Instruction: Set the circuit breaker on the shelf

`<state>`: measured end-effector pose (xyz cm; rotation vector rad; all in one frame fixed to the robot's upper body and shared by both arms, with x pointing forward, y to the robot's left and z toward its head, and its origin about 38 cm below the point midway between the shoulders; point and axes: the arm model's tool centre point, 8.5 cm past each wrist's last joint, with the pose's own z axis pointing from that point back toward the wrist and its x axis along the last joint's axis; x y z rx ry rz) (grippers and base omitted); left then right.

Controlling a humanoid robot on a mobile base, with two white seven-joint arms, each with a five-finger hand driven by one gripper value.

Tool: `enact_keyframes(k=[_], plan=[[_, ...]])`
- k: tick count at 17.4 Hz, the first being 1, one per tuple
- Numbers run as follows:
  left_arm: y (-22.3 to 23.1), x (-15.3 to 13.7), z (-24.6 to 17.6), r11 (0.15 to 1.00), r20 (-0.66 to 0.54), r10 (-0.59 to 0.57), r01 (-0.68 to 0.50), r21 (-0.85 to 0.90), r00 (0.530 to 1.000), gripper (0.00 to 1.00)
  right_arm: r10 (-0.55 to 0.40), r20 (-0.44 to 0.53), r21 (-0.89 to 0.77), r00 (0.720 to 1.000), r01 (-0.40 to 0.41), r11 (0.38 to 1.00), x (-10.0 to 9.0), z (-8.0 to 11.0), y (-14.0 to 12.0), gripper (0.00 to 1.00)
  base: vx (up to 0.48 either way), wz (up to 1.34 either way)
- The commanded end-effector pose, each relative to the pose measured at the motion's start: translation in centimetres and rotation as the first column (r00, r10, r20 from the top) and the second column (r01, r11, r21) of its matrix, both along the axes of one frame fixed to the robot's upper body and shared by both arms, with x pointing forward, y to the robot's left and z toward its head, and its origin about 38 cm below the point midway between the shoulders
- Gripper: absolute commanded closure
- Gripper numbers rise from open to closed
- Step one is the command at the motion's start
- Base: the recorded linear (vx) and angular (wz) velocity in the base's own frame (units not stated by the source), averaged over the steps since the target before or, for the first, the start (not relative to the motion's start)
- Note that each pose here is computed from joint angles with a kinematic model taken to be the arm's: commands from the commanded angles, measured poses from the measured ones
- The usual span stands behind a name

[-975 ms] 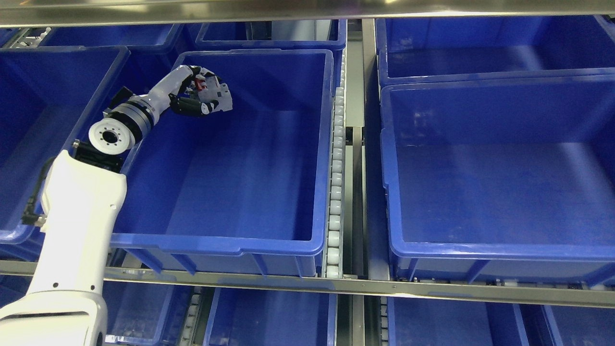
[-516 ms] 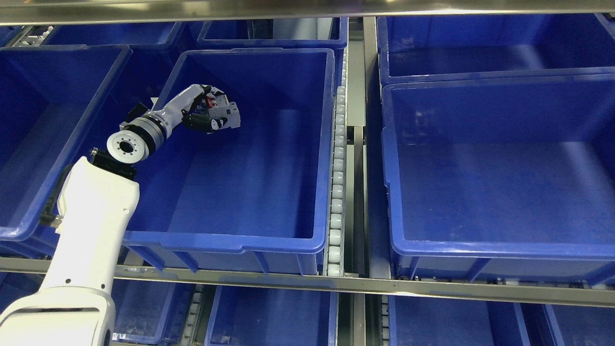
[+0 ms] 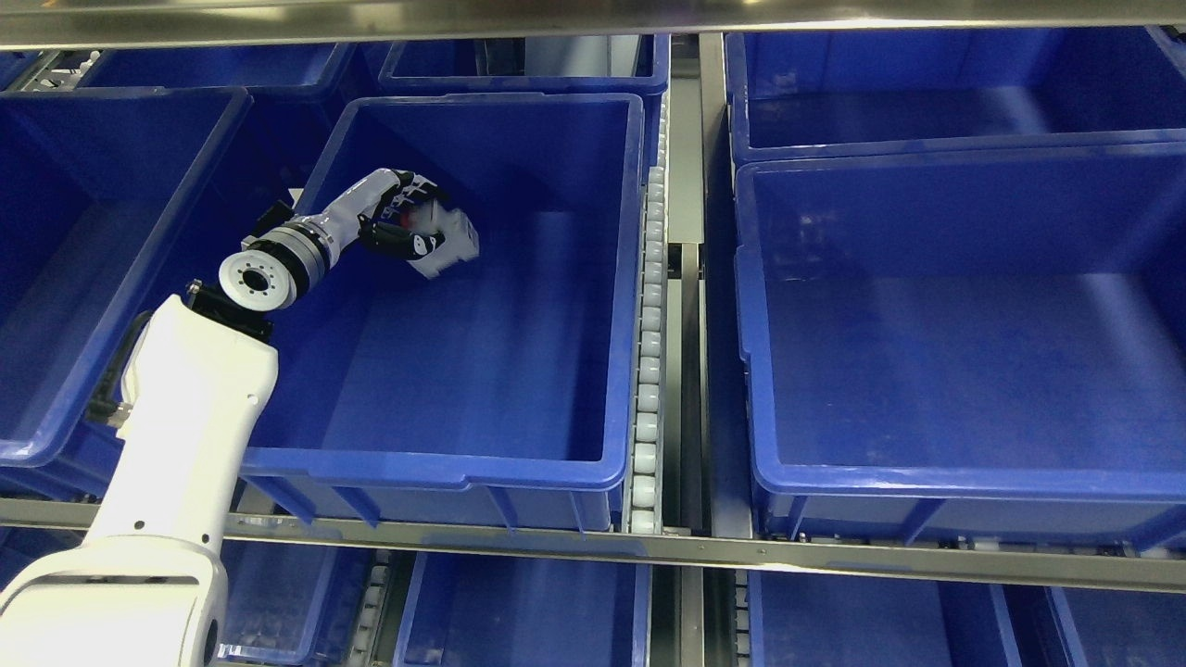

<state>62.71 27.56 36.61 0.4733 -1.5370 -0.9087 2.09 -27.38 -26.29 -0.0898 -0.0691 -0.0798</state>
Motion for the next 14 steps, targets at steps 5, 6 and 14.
enact_keyframes(k=[5, 6, 14], plan=[[0.1, 0.4, 3.1, 0.998, 0.089, 0.057, -0.053, -0.041, 0.994, 0.03, 0.001, -0.001, -0.018, 1.0, -0.001, 1.0, -0.1, 0.1, -1.1, 0.0, 0.0, 0.0], [0.4, 0.3, 5.2, 0.995, 0.145, 0.081, -0.071, -0.073, 0.986, 0.01, 0.001, 0.0, -0.018, 1.0, -0.001, 1.0, 0.0, 0.1, -1.1, 0.0, 0.0, 0.0], [0.6, -2.2, 14.8, 0.698, 0.381, 0.26, 0.1, -0.709, 0.887, 0.01, 0.001, -0.001, -0.018, 1.0, -0.001, 1.0, -0.1, 0.1, -1.1, 0.0, -0.023, 0.02]])
